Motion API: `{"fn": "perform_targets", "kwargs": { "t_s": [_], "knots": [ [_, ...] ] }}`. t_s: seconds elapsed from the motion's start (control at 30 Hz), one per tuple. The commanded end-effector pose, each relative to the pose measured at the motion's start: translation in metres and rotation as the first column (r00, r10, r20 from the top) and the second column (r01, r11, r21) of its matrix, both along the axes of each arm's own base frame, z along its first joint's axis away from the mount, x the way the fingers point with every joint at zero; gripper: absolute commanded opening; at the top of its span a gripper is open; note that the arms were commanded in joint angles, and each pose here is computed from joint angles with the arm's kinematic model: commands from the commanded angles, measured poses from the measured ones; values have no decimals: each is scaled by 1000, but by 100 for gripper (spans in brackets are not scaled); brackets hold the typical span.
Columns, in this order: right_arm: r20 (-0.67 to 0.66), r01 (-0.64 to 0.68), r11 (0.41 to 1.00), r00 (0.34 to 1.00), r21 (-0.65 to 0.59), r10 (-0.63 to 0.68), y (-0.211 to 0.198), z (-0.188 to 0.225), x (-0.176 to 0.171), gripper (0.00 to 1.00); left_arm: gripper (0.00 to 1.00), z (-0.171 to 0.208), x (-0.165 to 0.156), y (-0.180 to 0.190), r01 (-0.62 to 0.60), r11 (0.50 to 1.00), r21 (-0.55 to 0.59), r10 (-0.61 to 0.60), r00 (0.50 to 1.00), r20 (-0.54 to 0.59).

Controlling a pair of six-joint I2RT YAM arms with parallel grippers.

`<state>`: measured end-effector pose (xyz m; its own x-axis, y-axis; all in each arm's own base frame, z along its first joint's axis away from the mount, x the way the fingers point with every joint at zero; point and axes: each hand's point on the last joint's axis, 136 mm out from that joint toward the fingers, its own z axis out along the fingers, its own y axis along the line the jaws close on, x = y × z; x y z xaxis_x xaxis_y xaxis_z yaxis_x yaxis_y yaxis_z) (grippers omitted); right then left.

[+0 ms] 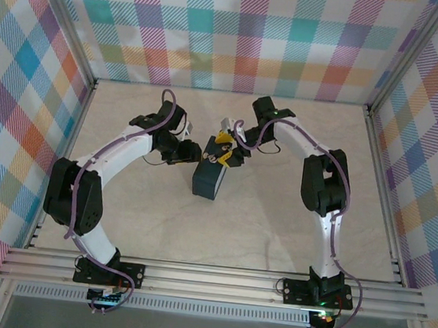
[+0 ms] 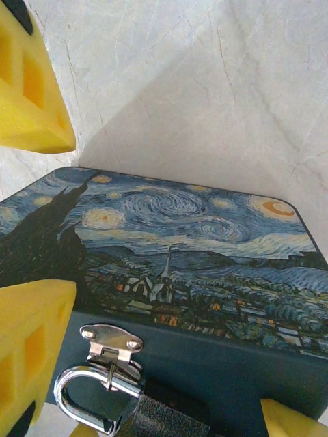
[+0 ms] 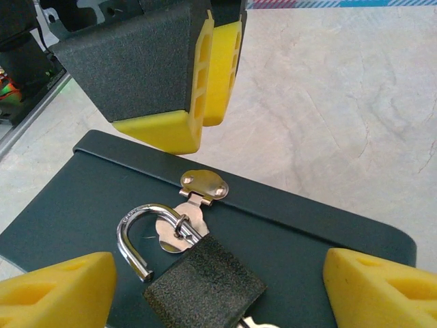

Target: Unlock the padlock with the key

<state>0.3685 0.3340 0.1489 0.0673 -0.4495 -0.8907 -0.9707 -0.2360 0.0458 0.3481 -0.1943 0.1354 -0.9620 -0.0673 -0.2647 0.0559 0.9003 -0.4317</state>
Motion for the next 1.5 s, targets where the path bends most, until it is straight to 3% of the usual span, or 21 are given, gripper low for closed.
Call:
{"fn": "perform_targets", "kwargs": {
  "t_s": [0.0, 0.4, 0.57, 0.87, 1.47],
  "knots": [
    [-3, 10, 998, 1000, -59, -10, -6, -6, -10, 75, 51, 10, 0, -3, -7, 1000, -12, 7, 1000, 19],
    [94, 89, 993, 992, -79, -81, -15, 9, -16, 61, 50, 4, 2, 7, -66, 997, 27, 65, 998, 24],
    [147, 102, 985, 986, -142, -81, -16, 1, -22, 52, 49, 1, 1, 9, -84, 996, 28, 83, 996, 25],
    [149, 109, 986, 985, -129, -89, -17, 21, -30, 41, 49, -5, 1, 13, -110, 993, 48, 110, 994, 20],
    [33, 167, 978, 986, -121, -164, -16, 51, -39, 36, 48, 0, 5, 6, -119, 991, 59, 115, 991, 61]
  ]
}}
